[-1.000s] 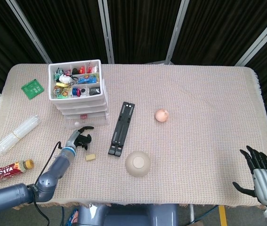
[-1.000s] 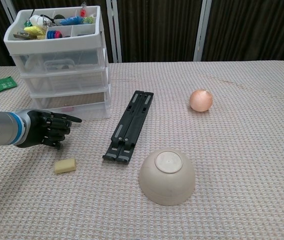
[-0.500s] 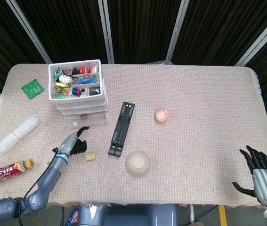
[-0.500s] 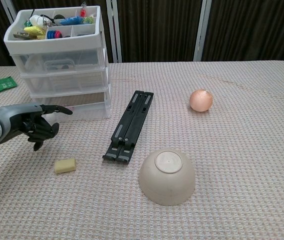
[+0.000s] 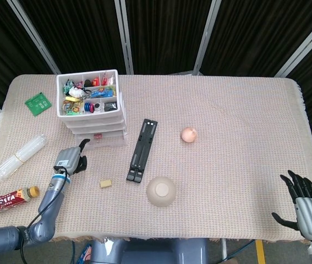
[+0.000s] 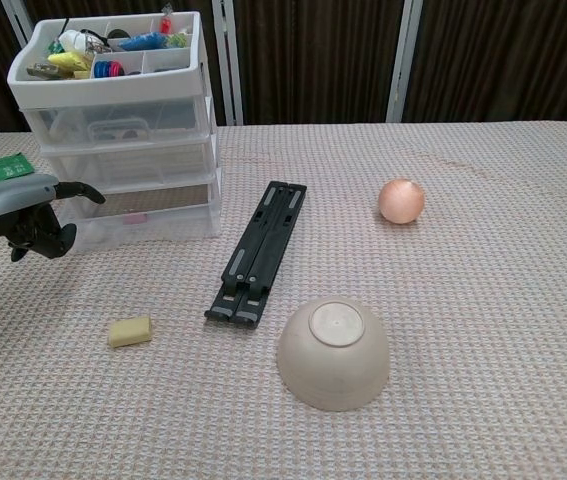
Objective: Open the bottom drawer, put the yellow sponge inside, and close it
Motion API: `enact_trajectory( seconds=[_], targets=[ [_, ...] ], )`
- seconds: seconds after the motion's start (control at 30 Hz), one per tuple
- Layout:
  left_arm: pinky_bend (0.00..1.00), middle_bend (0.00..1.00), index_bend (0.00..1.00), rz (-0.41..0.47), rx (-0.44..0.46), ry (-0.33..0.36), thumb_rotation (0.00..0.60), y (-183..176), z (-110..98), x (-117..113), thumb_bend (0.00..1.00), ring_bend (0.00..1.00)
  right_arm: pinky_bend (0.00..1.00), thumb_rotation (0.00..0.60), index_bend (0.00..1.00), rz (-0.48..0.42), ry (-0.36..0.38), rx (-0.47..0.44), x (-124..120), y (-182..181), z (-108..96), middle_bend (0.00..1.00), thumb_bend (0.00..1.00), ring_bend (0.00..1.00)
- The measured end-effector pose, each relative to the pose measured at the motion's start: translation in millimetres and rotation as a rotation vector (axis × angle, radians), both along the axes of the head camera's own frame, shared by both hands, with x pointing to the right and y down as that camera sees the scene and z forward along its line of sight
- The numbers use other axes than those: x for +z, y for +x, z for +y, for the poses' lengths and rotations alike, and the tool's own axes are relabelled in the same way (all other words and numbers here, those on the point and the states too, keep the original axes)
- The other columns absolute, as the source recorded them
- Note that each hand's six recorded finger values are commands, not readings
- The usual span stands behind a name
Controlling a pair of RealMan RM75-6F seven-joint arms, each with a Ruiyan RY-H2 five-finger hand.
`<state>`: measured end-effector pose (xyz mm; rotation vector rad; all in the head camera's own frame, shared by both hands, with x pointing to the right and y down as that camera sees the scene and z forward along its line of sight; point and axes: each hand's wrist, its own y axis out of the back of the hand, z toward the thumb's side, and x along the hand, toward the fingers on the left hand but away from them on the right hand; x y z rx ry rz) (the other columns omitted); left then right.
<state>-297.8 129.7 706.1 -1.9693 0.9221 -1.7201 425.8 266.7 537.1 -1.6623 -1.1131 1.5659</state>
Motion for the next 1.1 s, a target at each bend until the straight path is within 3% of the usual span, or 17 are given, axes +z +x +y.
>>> enact_trajectory(
  seconds=[0.4, 0.6, 0.93, 1.1],
  targets=[
    [0.70, 0.99, 0.37, -0.033, -0.054, -0.075, 0.600, -8.1, -2.3, 13.7, 0.75, 0.90, 0.00, 0.600, 0.10, 0.000, -0.003, 0.004, 0.1, -0.2, 0.5, 0.00, 0.06, 0.00],
    [0.70, 0.99, 0.39, -0.008, -0.057, -0.087, 0.600, -2.7, 1.4, 10.5, 0.75, 0.90, 0.00, 0.600, 0.10, -0.001, -0.003, 0.004, 0.1, -0.4, 0.3, 0.00, 0.06, 0.00],
    [0.70, 0.99, 0.38, 0.048, -0.039, -0.109, 0.600, -0.1, 26.5, -4.7, 0.75, 0.91, 0.00, 0.600, 0.10, 0.002, 0.004, 0.001, -0.4, -0.9, -0.2, 0.00, 0.06, 0.00],
    [0.70, 0.99, 0.29, 0.057, -0.027, -0.114, 0.600, -5.3, 39.3, -11.3, 0.75, 0.91, 0.00, 0.600, 0.10, 0.003, 0.004, 0.001, 0.0, -1.1, -0.5, 0.00, 0.06, 0.00]
  ],
)
